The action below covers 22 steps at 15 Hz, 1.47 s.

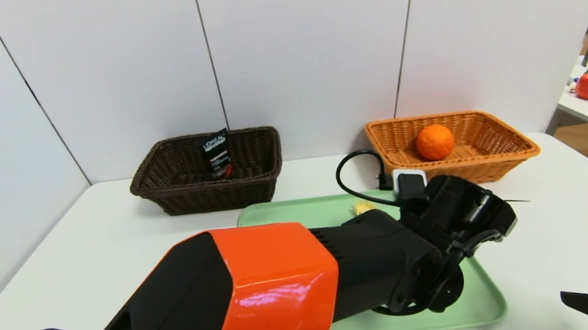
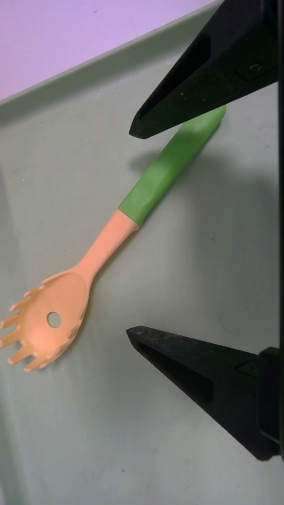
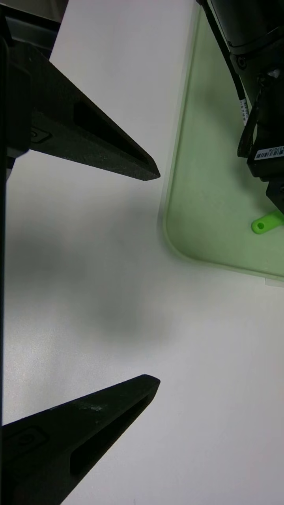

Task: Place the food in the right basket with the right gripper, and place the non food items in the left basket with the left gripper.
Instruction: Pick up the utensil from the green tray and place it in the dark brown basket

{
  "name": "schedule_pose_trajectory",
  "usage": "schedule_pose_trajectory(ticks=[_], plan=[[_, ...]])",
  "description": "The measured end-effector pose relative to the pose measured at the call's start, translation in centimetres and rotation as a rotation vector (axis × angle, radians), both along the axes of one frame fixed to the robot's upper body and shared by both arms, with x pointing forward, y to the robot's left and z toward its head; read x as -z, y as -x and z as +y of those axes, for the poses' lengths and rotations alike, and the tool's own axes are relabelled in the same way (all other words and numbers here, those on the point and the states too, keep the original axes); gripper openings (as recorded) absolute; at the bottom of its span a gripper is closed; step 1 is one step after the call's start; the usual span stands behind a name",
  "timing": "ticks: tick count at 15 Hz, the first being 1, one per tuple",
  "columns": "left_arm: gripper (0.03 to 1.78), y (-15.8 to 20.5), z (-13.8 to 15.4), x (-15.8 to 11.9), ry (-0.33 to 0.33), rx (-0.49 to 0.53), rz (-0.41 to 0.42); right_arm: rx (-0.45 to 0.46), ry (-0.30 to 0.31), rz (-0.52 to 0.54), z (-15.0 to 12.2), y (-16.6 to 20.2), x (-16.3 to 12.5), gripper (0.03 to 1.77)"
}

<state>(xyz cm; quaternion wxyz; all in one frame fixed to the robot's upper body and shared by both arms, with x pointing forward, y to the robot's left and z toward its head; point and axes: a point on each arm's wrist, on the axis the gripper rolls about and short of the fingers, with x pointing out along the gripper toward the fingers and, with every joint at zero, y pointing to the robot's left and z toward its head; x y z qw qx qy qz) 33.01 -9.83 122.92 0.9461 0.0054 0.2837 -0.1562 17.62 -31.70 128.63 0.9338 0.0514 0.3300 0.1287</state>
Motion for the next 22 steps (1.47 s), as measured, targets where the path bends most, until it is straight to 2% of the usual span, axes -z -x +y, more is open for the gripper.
schedule_pose_trajectory(ticks=[9, 22], plan=[[1.69, -0.19, -0.2, 0.95, -0.014, -0.001, 0.007, 0.0, -0.001, -0.002, 0.0, 0.01, -0.02, 1.7], [1.69, -0.33, -0.08, 0.85, 0.0, -0.012, 0.013, -0.003, -0.007, -0.004, 0.0, 0.07, -0.05, 1.7]])
